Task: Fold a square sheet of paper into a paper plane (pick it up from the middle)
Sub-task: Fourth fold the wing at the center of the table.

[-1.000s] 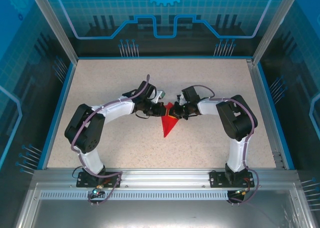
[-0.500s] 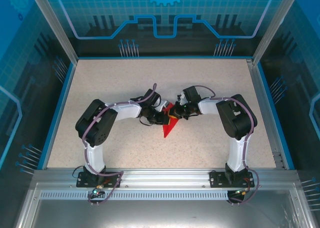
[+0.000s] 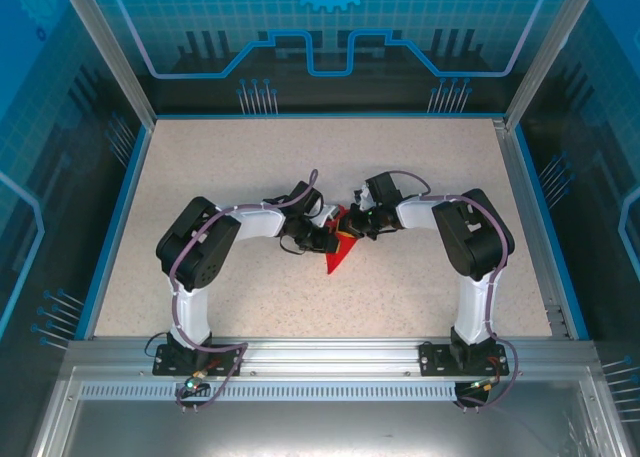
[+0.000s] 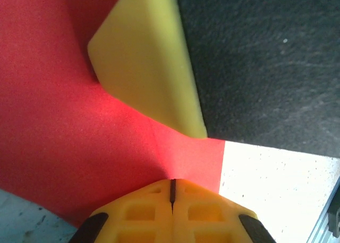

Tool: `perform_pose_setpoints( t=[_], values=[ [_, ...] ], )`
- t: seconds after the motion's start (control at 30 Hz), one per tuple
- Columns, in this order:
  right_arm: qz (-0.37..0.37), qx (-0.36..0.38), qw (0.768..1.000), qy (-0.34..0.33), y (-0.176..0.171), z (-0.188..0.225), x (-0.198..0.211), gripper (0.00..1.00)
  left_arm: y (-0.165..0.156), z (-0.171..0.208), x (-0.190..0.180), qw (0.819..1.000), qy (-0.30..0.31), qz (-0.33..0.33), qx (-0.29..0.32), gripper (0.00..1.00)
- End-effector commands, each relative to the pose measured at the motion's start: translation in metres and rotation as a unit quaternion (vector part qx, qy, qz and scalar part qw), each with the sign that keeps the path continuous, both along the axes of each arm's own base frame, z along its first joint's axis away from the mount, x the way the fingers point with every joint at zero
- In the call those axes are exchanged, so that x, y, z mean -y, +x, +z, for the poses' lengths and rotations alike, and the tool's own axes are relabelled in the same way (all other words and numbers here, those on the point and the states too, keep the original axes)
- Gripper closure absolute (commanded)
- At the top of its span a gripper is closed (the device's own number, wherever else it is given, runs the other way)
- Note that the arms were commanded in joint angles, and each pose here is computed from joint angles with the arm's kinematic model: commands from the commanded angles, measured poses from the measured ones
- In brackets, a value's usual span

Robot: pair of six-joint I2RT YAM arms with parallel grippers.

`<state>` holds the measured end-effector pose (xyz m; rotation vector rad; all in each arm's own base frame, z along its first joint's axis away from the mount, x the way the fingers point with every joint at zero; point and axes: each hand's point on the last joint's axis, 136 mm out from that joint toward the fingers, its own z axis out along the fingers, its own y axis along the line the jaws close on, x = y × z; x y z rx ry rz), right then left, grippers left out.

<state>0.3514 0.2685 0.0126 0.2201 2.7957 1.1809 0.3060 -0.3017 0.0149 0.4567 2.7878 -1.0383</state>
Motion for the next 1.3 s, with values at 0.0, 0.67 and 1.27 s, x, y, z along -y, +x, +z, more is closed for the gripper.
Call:
perform_pose_setpoints(
  t=[0.0, 0.67, 1.27],
  values=[
    [-0.002, -0.049, 0.998, -0.042, -0.016, -0.028, 0.018, 1.00, -0.013, -0.021, -0.011, 0.998, 0.050, -0.024, -0.004, 1.00],
    [-0.004, -0.058, 0.995, -0.087, -0.017, -0.050, 0.036, 1.00, -0.071, -0.019, -0.021, 0.991, 0.095, -0.089, -0.015, 1.00],
    [-0.001, -0.058, 0.994, -0.089, -0.018, -0.052, 0.038, 1.00, -0.081, 0.003, -0.025, 0.991, 0.112, -0.071, 0.015, 0.99]
  ],
)
